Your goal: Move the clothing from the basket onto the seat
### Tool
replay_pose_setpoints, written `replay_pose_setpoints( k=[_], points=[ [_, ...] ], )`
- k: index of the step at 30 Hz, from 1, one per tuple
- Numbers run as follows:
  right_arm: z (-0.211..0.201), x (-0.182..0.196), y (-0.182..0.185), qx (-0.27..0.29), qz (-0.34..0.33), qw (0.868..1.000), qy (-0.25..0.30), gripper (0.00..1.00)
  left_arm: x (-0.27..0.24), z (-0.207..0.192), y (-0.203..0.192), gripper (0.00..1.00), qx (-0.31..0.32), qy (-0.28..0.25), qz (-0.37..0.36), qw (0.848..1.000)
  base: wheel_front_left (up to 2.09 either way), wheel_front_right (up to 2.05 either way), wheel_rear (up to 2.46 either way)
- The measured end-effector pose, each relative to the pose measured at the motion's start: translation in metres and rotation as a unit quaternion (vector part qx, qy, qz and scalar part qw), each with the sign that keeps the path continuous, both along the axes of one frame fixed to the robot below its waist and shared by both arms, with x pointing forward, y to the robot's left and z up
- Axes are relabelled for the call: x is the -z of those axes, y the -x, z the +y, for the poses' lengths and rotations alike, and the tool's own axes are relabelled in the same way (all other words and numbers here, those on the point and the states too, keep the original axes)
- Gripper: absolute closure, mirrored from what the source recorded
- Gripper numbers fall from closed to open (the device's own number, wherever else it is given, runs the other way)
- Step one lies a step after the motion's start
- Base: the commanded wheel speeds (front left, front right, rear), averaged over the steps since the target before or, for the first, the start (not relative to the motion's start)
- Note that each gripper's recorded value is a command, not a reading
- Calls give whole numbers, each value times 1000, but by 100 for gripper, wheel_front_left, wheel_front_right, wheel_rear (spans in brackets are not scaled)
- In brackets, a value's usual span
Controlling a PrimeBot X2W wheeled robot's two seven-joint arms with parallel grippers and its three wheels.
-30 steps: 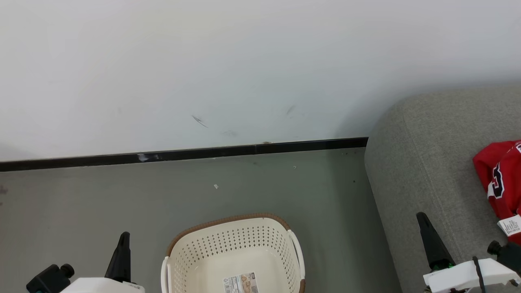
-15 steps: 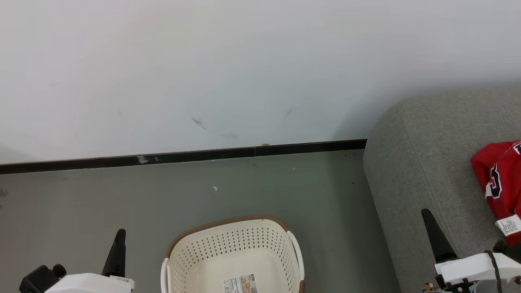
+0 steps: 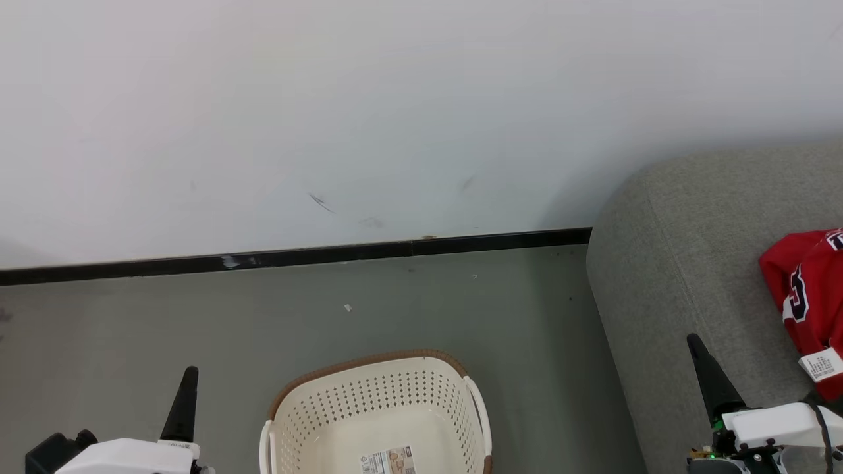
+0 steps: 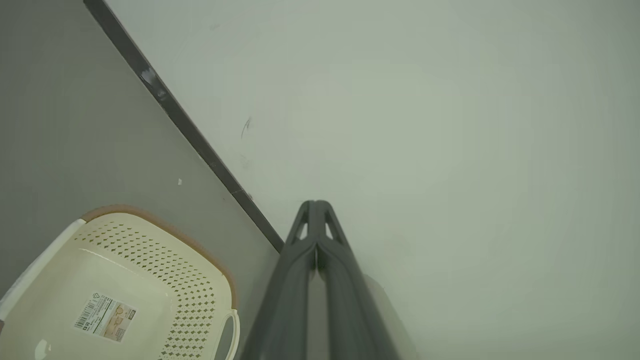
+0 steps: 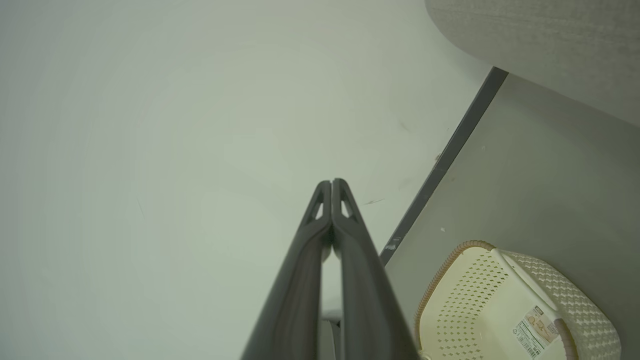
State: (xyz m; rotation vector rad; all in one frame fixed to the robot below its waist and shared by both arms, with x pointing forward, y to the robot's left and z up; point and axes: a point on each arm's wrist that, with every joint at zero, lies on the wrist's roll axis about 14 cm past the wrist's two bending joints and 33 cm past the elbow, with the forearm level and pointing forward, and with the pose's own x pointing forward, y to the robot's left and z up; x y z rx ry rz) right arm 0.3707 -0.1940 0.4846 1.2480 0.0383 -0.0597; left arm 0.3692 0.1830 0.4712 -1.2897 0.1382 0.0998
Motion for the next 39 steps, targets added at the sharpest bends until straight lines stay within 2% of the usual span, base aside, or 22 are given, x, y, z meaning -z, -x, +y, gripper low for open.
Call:
replay_pose_setpoints(
  k=[10,24,39],
  points=[
    [-3,0,-2,6,2,998,-70,100,-7,1,-3,100,-2,61,-14,998,0,0,0],
    [-8,-3,-7,10,-2,986,-167,100,-15,3,-6,100,-5,141,-33,989,0,0,0],
    [-8,-3,-8,10,-1,986,-166,100,-18,2,-8,100,-5,144,-38,989,0,0,0]
  ],
)
